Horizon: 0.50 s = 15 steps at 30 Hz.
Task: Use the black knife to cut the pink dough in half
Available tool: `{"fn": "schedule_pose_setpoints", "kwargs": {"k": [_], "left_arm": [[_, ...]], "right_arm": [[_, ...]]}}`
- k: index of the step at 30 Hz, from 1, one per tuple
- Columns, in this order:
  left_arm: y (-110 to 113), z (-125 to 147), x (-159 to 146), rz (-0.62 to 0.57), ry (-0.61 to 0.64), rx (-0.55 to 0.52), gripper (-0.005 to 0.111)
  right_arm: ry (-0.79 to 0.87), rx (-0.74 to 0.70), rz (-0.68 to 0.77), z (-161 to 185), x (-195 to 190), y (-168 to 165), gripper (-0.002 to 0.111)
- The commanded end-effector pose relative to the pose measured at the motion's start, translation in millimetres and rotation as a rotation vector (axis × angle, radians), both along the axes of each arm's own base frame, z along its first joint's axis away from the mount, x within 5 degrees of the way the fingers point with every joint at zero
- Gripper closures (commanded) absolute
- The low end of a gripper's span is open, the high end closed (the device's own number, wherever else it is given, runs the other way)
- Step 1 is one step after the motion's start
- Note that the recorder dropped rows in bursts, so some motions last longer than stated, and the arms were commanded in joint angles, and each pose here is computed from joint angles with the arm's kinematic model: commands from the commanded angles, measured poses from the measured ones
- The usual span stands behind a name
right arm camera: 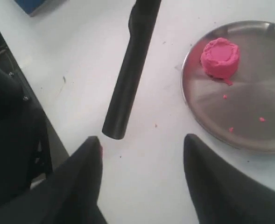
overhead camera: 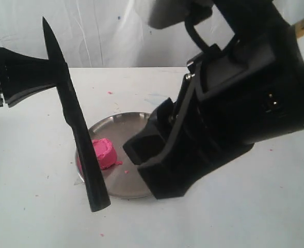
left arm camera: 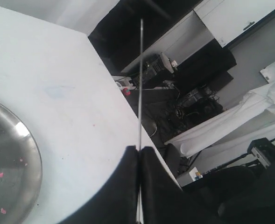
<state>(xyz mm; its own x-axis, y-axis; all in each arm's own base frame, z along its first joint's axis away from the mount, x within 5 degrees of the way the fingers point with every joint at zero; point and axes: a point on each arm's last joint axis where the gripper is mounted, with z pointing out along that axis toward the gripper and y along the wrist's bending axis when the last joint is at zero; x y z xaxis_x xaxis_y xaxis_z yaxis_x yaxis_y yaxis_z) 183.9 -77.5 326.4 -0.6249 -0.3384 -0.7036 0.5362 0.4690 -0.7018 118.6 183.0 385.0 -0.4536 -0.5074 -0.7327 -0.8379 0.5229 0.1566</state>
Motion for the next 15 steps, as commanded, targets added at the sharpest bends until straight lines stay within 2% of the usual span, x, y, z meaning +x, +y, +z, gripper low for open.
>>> {"fn": "schedule_pose_setpoints", "kwargs": {"k": [1,7,11,15], "left_arm": [[-1.0,1.6,-1.0,-0.029,0.001,-0.012,0.107],[-1.5,-0.3,-2.3,-0.05,-0.024,0.029,0.107],[-3.0,-7.7,-7.2,-0.114,-0.017,0.121,0.107],[-3.0,-7.3,-6.9,-0.11,-0.016,0.116,0.107]], "right_arm": [[-0.032,0.026,0.011,-1.2,1.4,0.0,0.059],[-0.073,-0.092,0.053,-46.1,14.9,6.4,0.053],[-0.161,-0.236,-0.103,-53.8,52.3,-29.8,0.053],[-0.15,-0.278,-0.161,-58.9,67.2,-51.6,0.053]]}}
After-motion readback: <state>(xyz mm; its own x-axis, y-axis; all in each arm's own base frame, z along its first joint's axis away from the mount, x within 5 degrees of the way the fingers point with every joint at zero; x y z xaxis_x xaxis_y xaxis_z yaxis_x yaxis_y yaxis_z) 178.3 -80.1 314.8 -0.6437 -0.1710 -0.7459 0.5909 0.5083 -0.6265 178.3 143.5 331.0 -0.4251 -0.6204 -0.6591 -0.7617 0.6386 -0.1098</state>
